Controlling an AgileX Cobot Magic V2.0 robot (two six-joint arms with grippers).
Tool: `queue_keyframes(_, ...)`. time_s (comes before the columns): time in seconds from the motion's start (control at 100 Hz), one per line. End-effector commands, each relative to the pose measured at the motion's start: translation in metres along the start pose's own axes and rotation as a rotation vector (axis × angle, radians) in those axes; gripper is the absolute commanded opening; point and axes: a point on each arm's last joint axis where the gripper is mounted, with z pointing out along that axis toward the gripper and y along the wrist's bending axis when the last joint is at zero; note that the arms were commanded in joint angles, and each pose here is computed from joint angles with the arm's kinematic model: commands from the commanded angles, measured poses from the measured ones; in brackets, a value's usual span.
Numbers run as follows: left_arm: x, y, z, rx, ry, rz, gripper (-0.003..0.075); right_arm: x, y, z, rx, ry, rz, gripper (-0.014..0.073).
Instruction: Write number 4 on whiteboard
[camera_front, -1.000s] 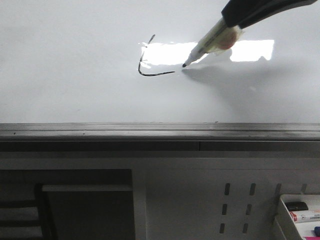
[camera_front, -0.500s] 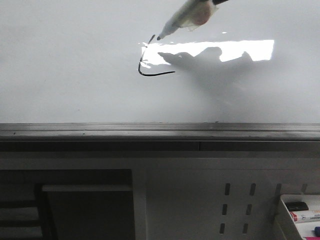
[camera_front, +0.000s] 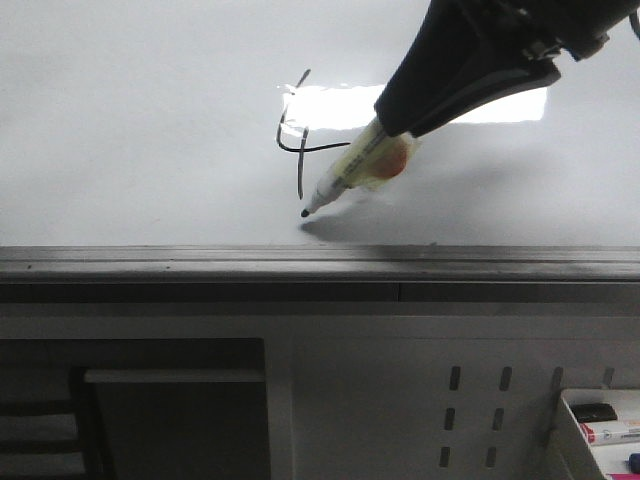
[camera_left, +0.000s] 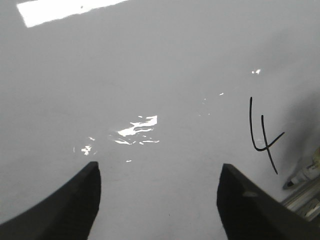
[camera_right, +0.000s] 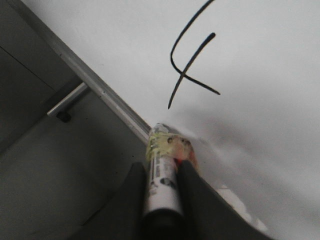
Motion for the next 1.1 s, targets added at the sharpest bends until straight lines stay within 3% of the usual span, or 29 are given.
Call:
queue_keyframes(0.0, -0.013, -0.004, -0.005, 0.036, -0.065, -0.022, 0.045, -0.015, 0.01, -0.03, 0.015, -0.119, -0.034, -0.0043)
queue_keyframes(0.25, -0.021, -0.033, -0.002, 0.308, -0.161, 0.041, 0.0424, -0.019, 0.025, -0.062, 0.007, -0.204, -0.069, -0.0043)
queue_keyframes(0.53, -0.013, -0.081, 0.03, 0.554, -0.089, 0.142, 0.0417, -0.018, 0.031, -0.062, -0.063, -0.189, -0.026, -0.0043)
queue_keyframes(0.82, -0.008, -0.117, 0.061, 0.616, -0.028, 0.209, 0.0417, -0.014, 0.035, -0.062, -0.113, -0.152, -0.025, -0.0043)
queue_keyframes(1.09, -0.003, -0.118, 0.079, 0.598, 0.015, 0.202, 0.0401, -0.015, 0.037, -0.063, -0.133, -0.144, -0.028, -0.0045)
